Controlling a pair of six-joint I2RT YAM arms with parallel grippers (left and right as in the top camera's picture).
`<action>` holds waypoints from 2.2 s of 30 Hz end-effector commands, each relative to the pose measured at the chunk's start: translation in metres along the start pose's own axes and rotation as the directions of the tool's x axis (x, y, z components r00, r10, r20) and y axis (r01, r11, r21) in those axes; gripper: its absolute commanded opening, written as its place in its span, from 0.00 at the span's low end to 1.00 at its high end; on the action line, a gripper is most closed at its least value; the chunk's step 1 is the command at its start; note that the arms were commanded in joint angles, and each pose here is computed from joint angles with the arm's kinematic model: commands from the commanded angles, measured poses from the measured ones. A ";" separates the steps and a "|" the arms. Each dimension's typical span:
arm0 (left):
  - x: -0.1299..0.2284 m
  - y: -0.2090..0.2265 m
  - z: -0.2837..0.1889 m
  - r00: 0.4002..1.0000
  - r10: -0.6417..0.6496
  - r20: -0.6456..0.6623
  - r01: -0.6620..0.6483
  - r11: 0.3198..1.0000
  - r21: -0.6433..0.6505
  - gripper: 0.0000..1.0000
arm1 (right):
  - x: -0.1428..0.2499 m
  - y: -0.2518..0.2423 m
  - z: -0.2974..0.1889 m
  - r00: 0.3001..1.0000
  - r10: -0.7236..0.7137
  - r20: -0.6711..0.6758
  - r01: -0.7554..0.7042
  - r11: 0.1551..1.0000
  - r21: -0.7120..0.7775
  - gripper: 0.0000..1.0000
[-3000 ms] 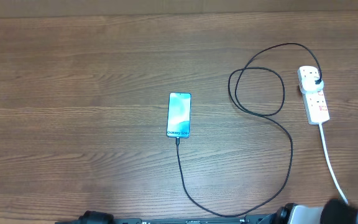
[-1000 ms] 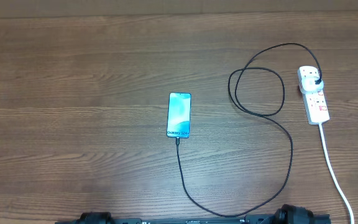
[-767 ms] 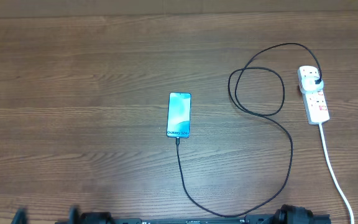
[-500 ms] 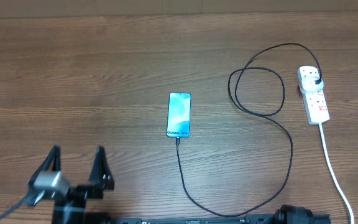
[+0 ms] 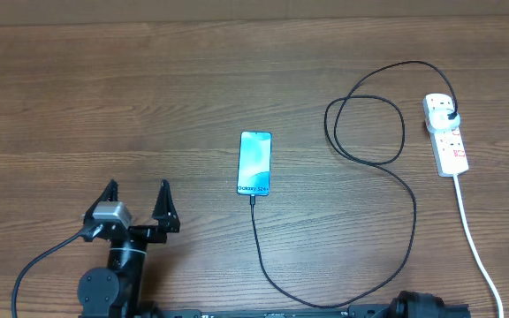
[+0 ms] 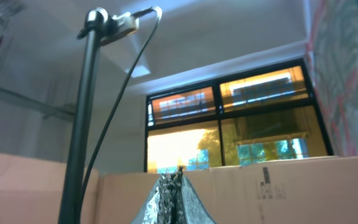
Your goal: Plug charger to phone and switch on socket
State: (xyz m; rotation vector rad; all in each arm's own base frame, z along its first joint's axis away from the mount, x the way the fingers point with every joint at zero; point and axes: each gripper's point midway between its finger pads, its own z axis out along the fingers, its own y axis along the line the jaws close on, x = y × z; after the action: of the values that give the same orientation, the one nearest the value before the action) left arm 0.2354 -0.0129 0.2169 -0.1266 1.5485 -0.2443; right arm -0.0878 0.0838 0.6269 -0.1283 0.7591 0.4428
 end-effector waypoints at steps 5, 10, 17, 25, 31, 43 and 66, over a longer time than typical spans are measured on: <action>0.015 0.015 0.005 1.000 -0.007 0.010 0.007 0.998 -0.061 0.99 | 0.017 0.025 -0.048 0.998 -0.036 0.059 0.043 0.993 -0.110 0.04; 0.016 0.024 0.004 1.000 -0.005 0.014 0.007 0.994 -0.110 1.00 | 0.018 0.036 -0.069 0.994 -0.053 0.099 0.068 0.986 -0.153 0.04; 0.023 0.028 0.004 1.000 -0.006 -0.007 0.005 0.992 -0.129 1.00 | 0.015 0.041 -0.073 0.993 -0.051 0.103 0.069 0.982 -0.175 0.04; 0.046 0.034 0.008 0.999 -0.010 -0.039 0.004 0.991 -0.136 1.00 | 0.015 0.042 -0.073 0.994 -0.051 0.101 0.068 0.982 -0.179 0.04; 0.050 0.032 0.008 0.999 -0.014 -0.051 0.008 0.992 -0.124 0.99 | 0.017 0.045 -0.074 0.994 -0.054 0.091 0.071 0.978 -0.197 0.04; 0.055 0.032 0.008 0.997 -0.016 -0.070 0.008 0.992 -0.122 1.00 | 0.017 0.047 -0.075 0.995 -0.053 0.090 0.072 0.973 -0.218 0.04; 0.055 0.032 0.008 0.997 -0.016 -0.070 0.008 0.992 -0.122 1.00 | 0.049 -0.046 -0.041 0.991 0.073 0.113 -0.072 0.997 -0.013 1.00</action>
State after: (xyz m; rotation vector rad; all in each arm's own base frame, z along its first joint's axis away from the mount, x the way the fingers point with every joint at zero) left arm 0.2463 0.0049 0.1561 -0.2193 1.6399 -0.1545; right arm -0.0994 0.0651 0.5680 -0.1956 0.6140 0.5387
